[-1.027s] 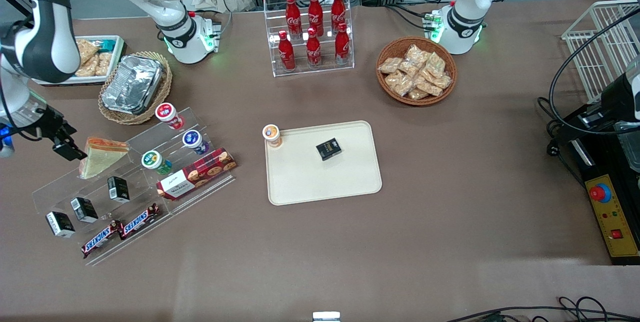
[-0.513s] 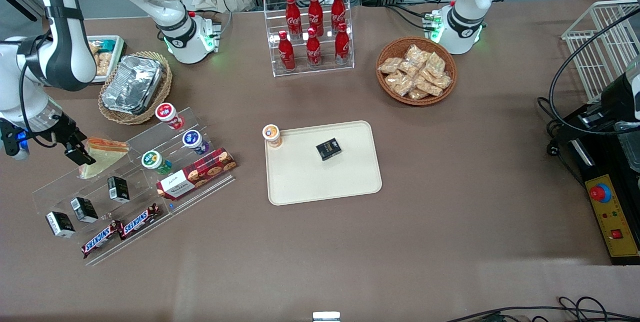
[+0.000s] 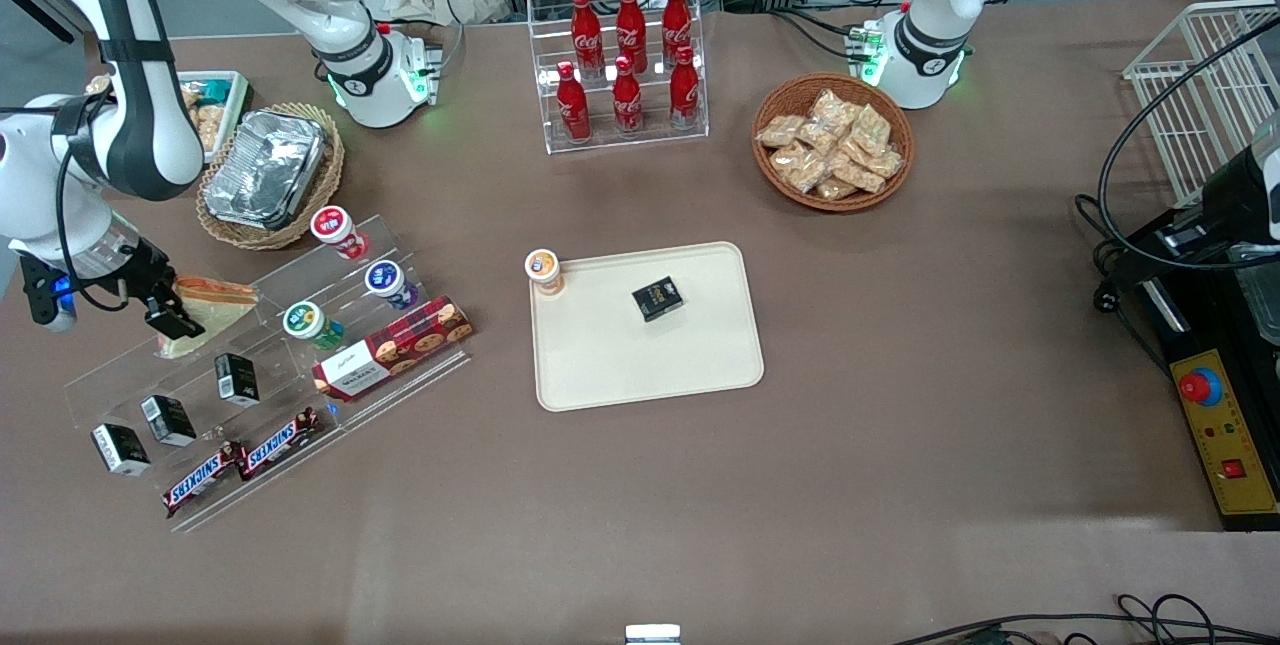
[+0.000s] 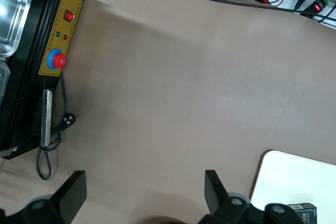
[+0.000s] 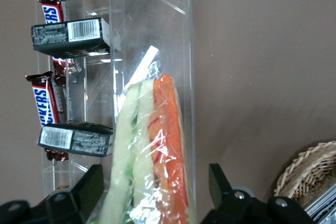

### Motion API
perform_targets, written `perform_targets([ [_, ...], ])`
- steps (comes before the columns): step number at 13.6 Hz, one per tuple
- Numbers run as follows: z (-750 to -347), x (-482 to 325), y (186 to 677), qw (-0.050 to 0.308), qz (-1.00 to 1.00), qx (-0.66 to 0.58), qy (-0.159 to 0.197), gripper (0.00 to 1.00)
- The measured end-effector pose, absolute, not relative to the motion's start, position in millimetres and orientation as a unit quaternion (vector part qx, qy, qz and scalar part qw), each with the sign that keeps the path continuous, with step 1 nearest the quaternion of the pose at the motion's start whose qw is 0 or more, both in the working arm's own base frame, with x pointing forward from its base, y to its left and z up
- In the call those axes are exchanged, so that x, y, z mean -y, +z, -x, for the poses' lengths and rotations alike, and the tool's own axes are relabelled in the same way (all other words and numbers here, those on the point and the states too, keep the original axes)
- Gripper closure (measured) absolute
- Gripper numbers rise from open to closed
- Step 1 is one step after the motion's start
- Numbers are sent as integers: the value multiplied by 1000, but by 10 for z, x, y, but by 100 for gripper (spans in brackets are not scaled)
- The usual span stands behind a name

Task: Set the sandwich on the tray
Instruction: 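Close the right gripper on the wrapped sandwich and lift it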

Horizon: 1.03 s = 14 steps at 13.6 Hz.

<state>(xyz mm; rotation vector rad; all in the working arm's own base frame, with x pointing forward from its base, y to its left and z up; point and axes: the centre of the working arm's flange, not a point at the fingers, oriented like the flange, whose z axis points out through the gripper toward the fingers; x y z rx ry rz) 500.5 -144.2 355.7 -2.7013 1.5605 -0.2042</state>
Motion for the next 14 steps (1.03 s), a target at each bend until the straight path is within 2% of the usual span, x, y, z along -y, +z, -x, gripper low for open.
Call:
perform_targets([
  [1, -5010, 1441, 3546, 8, 864, -499, -66, 18],
  [4, -5020, 1428, 3540, 9, 864, -498, -67, 52],
  [5, -5023, 1419, 3541, 13, 863, -501, -67, 58],
  [10, -5081, 1360, 3641, 22, 866, -494, -77, 61],
  [12, -5099, 1356, 3850, 23, 878, -471, -86, 61],
  [14, -5115, 1365, 4217, 20, 896, -438, -73, 69],
])
